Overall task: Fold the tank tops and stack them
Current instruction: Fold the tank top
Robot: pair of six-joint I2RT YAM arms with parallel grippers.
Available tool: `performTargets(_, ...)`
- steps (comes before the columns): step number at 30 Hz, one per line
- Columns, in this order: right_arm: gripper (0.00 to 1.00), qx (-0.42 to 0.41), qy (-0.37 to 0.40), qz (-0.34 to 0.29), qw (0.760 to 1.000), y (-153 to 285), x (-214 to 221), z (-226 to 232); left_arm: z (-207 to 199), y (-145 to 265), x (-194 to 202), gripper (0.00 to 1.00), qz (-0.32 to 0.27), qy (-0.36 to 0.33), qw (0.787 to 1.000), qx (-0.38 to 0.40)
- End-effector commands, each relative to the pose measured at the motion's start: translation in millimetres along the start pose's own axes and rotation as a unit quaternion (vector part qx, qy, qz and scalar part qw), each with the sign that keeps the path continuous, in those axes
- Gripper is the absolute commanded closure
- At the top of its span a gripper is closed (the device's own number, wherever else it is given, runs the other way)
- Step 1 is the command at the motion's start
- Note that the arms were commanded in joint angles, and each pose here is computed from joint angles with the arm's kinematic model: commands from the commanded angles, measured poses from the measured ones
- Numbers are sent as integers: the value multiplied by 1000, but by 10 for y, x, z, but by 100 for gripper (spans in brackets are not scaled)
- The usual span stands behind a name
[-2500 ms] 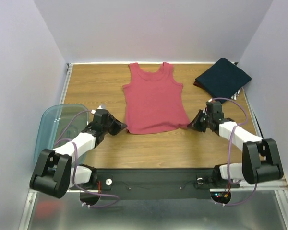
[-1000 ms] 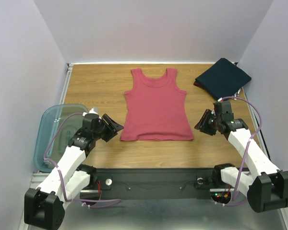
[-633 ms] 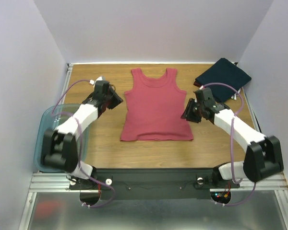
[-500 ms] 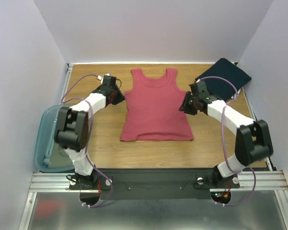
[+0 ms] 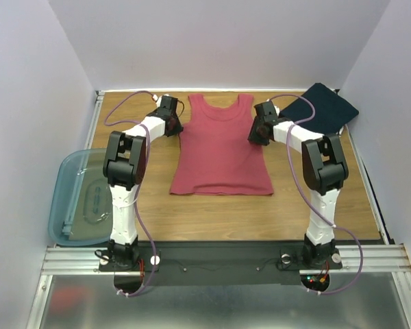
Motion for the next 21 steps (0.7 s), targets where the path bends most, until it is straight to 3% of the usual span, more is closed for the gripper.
performTargets(1,58,43,16,-17,999,-284,-176,-159,237,-69,61,66,18,-12,996,-89)
performTargets(7,55,51,63,-31,996,-494,-377,-94,273,-37,99,77,33,0,994,-106)
performTargets(11,46,52,102,-46,992,-496,-506,-69,324,55,191,79,35,19,993,-107)
performTargets(14,38,33,115,-59,991,-275,-604,-32,356,156,236,80,26,33,994,-98)
performTargets(21,36,18,123,-110,986,436,-540,287,342,430,221,77,7,62,996,-70)
Point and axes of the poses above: each gripper's point midway between its finger pads, its own y axis back along the fingers, its own z axis along the line the jaws close on, x = y × z, the point moved 8 cm from there along y, back along the fingers
